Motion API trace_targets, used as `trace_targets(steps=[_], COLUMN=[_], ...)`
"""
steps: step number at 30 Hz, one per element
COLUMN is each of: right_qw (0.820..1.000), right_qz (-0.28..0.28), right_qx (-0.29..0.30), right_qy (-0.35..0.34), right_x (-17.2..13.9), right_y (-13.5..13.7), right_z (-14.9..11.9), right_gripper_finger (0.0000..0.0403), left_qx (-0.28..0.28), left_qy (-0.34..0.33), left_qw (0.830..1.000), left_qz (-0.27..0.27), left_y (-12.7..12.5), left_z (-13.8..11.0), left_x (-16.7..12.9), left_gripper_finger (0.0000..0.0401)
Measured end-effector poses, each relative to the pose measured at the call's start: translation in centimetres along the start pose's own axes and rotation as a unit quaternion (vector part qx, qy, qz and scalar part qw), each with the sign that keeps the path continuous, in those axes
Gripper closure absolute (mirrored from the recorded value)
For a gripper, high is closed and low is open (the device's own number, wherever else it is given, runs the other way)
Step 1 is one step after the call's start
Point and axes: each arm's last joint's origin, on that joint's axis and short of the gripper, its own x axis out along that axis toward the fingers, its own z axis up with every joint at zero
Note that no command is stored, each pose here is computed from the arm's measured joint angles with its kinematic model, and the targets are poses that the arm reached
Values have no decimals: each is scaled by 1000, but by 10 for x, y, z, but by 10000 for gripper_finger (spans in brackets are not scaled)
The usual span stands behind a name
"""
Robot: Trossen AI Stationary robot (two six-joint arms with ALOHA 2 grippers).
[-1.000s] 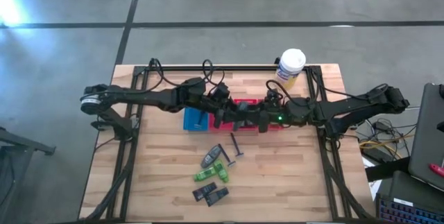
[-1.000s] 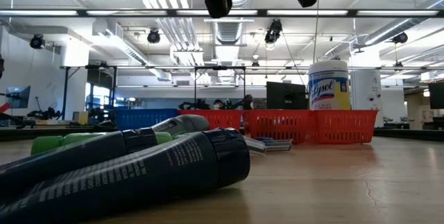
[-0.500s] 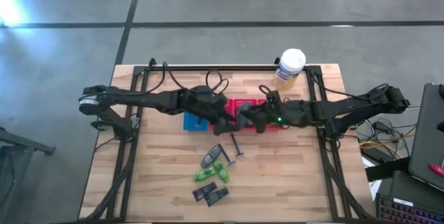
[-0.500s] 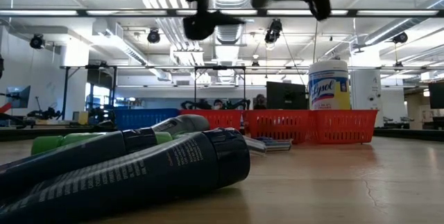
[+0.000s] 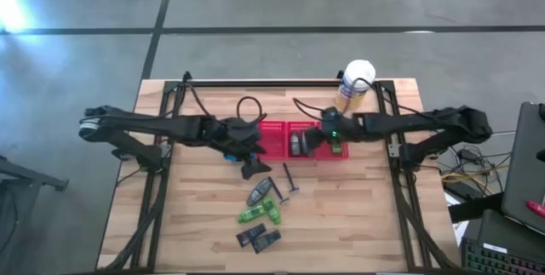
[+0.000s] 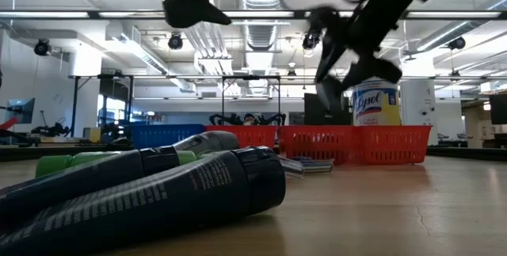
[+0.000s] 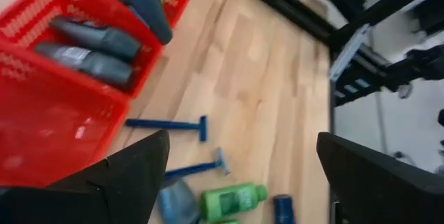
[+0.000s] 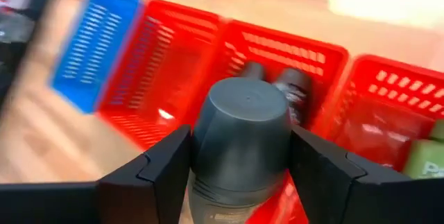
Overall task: Pick & Place Travel size toiletries
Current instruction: Put the gray deodorant into the middle red bin
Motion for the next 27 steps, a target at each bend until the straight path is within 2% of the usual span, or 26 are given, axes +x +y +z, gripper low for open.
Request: trace_targets(steps=[4,11,20,27], right_qw=[998,995,996,993], right_qz=[-23,-58,-72,-92], right_qx=[10,8,-27,-37], right_qy=[57,77,46,66], right_x=[29,51,37,23], right_y=[-6,-6,8,14], right_z=[7,7,21,24], right_gripper_finger=[189,165,103,52], left_qx=[3,-2,-5,-5], left_qy=[10,12,42,42], left_qw=[1000,999,998,998], left_qz=[19,36,49,49], left_y=[-4,-6,3,5], left_z=[-7,-19,-40,-43], left_x=[-12,-10,0,-2], left_gripper_finger=[32,32,32,32])
